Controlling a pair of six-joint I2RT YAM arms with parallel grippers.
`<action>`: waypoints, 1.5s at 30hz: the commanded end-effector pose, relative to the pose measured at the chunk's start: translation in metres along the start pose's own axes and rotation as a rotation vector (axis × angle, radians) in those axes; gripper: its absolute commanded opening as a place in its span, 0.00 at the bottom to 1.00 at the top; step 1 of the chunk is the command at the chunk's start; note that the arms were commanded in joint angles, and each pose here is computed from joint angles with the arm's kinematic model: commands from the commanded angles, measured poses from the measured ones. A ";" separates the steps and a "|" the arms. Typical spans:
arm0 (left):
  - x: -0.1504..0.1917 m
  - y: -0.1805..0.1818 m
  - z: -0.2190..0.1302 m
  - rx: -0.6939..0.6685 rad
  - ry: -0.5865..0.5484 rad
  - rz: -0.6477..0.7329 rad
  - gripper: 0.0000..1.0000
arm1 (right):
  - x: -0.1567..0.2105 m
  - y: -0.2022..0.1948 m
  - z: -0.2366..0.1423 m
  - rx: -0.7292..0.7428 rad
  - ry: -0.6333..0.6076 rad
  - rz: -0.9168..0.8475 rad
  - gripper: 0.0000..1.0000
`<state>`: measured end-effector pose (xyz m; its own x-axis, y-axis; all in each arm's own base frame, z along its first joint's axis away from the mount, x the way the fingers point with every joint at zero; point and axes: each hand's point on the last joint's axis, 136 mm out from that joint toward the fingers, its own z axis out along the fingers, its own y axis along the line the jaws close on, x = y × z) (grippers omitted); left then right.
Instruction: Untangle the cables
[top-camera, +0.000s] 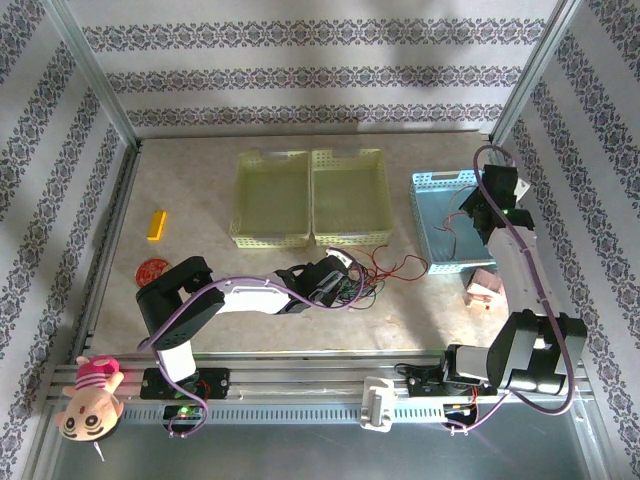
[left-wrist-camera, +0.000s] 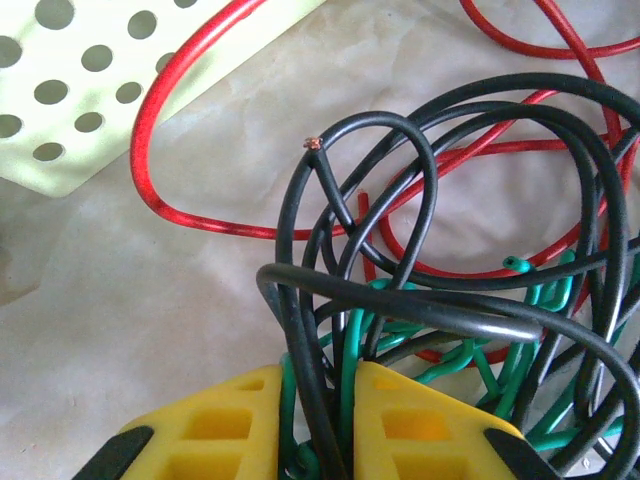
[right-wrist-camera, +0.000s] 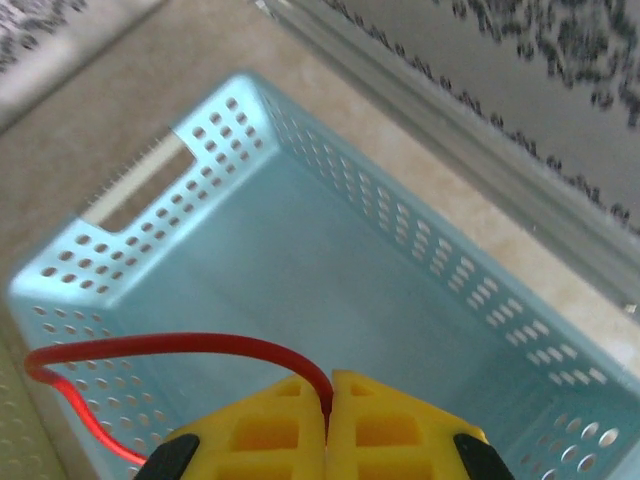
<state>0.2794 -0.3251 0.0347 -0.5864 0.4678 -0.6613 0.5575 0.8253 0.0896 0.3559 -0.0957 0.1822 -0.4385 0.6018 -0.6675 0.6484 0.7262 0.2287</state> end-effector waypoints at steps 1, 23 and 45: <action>0.052 0.011 0.007 -0.041 0.151 0.048 0.04 | 0.011 0.003 0.013 -0.026 0.031 0.094 0.16; 0.051 0.015 0.005 -0.058 0.135 0.037 0.07 | 0.169 0.029 -0.053 -0.306 0.490 -0.154 0.53; 0.052 0.013 0.008 -0.053 0.145 0.044 0.09 | 0.169 0.035 -0.071 -0.325 0.486 -0.187 0.35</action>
<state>0.2797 -0.3233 0.0348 -0.5871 0.4446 -0.6765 0.5436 0.8358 0.0775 0.2622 0.0532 0.1237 -0.7992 0.4987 -0.3355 0.3560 0.8425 0.4044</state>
